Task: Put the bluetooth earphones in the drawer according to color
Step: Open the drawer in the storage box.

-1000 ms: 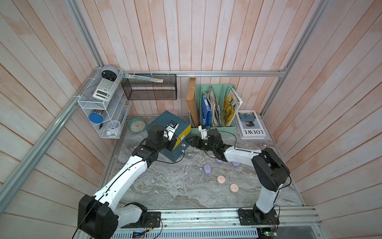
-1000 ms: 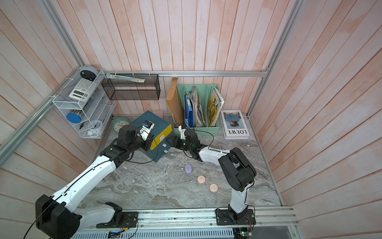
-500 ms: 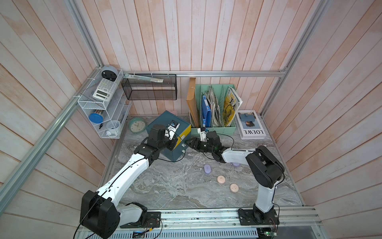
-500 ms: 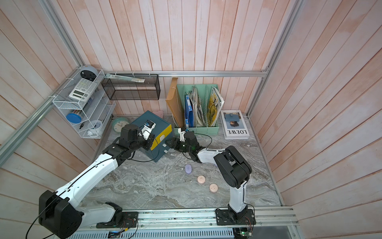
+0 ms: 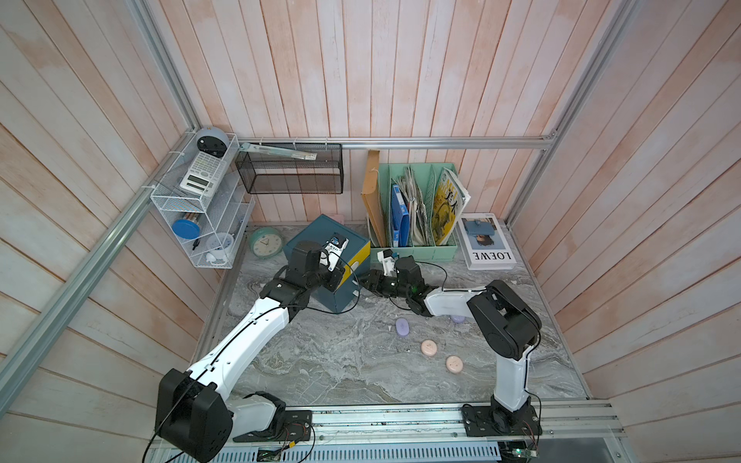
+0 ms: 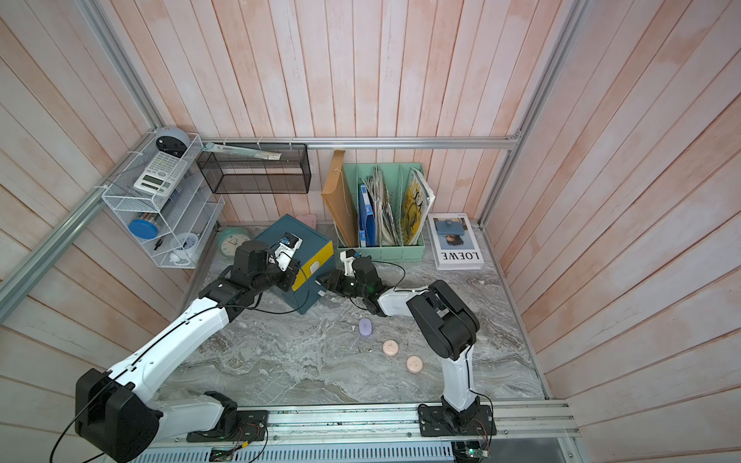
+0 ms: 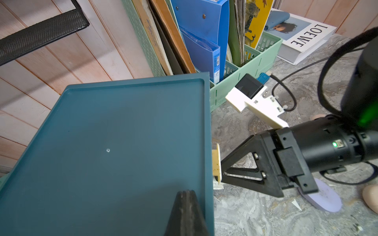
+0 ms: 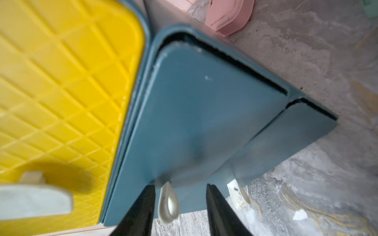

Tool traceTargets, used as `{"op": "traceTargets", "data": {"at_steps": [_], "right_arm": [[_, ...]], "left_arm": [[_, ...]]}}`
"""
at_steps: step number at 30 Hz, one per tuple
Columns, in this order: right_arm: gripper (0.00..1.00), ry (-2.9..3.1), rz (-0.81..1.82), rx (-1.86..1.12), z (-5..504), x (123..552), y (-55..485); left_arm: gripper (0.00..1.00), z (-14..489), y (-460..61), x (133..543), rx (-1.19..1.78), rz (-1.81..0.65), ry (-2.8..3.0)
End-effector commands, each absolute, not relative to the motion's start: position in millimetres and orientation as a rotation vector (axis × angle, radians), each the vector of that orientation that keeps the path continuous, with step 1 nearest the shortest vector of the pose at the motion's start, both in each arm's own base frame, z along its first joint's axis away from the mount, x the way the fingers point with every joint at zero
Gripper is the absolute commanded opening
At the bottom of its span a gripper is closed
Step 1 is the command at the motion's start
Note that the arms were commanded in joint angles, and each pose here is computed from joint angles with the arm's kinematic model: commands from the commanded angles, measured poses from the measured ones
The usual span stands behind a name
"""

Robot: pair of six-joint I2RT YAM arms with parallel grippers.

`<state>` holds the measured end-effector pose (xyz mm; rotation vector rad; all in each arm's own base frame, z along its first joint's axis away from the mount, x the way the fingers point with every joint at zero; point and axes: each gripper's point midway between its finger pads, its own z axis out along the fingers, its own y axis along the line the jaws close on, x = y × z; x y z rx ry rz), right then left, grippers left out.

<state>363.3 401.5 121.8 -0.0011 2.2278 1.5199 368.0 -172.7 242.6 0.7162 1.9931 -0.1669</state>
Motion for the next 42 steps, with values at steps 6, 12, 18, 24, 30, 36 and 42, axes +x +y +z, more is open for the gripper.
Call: {"op": "traceTargets", "data": {"at_steps": [6,12,18,24,30,36,42], "right_arm": [[0.32,2.183,1.582,-0.037,136,365,414],[0.18,2.181,1.593,-0.039,137,365,417],[0.03,2.191,1.573,-0.037,134,362,412],[0.00,2.216,1.558,-0.041,129,355,404],[0.00,2.254,1.500,-0.028,118,343,386],[0.00,2.286,1.459,-0.011,107,330,369],[0.00,2.294,1.440,0.021,100,321,357]], "left_arm": [[0.00,241,-169,371,0.717,-0.132,2.001],[0.00,243,-168,371,0.716,-0.124,1.997],[0.00,242,-168,371,0.715,-0.124,1.997],[0.00,242,-165,372,0.708,-0.107,1.994],[0.00,244,-166,371,0.709,-0.113,1.991],[0.00,248,-166,370,0.709,-0.119,1.981],[0.00,251,-166,369,0.708,-0.120,1.977]]}}
